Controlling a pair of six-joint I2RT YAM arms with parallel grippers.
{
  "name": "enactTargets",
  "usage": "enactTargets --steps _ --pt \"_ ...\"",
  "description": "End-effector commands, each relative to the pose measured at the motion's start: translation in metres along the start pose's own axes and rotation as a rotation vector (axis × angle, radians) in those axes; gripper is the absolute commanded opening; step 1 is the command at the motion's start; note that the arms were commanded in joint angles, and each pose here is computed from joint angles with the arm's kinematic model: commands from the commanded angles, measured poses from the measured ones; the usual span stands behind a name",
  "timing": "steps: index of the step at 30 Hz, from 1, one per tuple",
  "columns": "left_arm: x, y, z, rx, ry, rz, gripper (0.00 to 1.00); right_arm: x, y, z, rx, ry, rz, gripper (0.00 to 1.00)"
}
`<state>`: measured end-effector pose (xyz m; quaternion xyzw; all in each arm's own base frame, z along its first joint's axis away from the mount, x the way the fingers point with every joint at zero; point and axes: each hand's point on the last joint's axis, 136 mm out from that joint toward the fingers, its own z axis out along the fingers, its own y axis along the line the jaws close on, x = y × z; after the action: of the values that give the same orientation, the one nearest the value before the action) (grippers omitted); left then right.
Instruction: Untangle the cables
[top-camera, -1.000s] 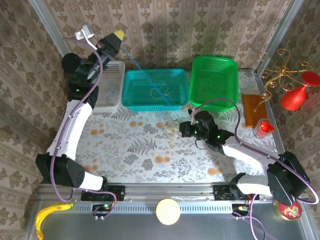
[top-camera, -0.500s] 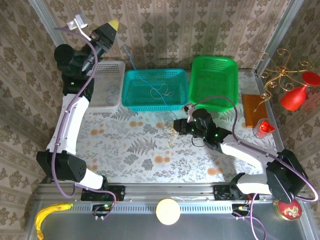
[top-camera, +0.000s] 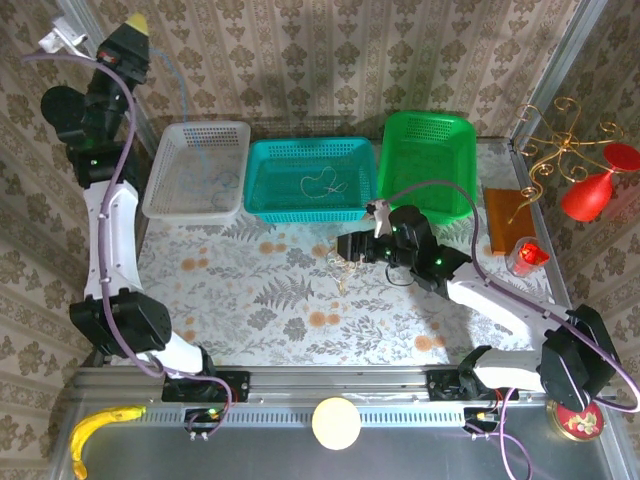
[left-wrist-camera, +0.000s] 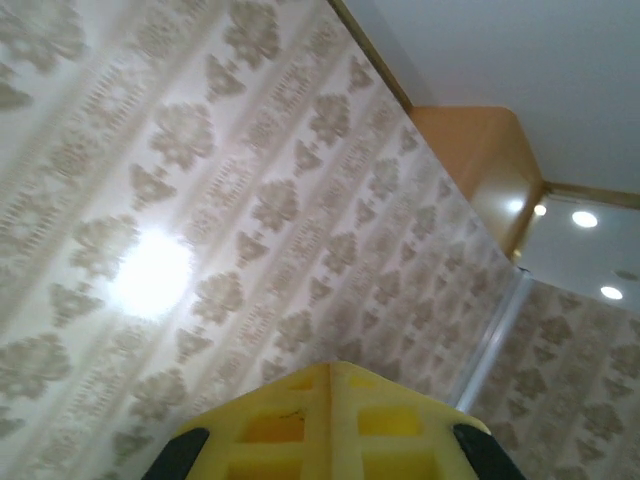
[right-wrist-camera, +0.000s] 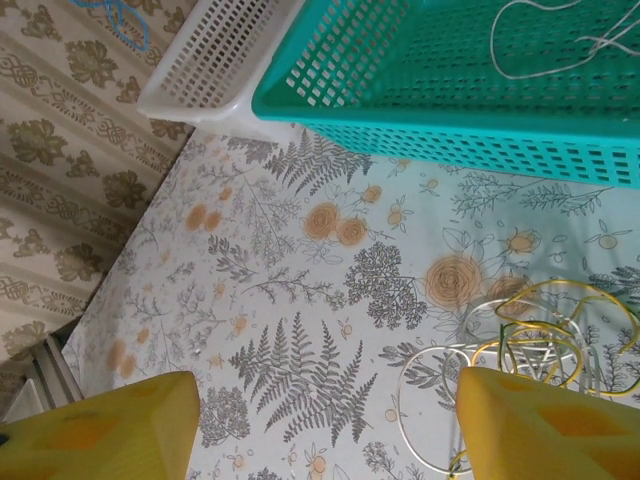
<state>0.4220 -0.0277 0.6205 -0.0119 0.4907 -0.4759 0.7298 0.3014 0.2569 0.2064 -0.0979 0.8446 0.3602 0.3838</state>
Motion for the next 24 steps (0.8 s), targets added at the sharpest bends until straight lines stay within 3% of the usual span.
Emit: enactTargets --steps 1,9,15,19,22,23,24 --pt "-0.022 0.02 -0.005 -0.005 -0.065 0.021 0.0 -0.016 0.012 -0.012 -0.025 -0.021 -0.029 0.71" --pt "-0.039 0.094 -0.02 -0.116 -0.099 0.064 0.0 -0.021 0.013 -0.016 -0.015 -0.024 -0.029 0.71" --pt "-0.023 0.145 -0.025 -0.205 -0.07 0.084 0.0 -0.02 0.007 -0.022 0.006 -0.029 -0.024 0.71" --pt "0.019 0.186 -0.031 -0.295 0.032 0.081 0.0 -0.021 -0.001 -0.027 0.03 -0.044 -0.012 0.71" --pt "0.072 0.214 -0.04 -0.35 0.166 0.058 0.0 -0.021 -0.009 -0.029 0.066 -0.054 0.009 0.71" --pt "0.094 0.223 -0.046 -0.371 0.223 0.053 0.03 -0.021 -0.013 -0.029 0.08 -0.056 0.018 0.71" --pt "0.116 0.23 -0.052 -0.396 0.282 0.052 0.14 -0.02 -0.016 -0.029 0.096 -0.055 0.025 0.71"
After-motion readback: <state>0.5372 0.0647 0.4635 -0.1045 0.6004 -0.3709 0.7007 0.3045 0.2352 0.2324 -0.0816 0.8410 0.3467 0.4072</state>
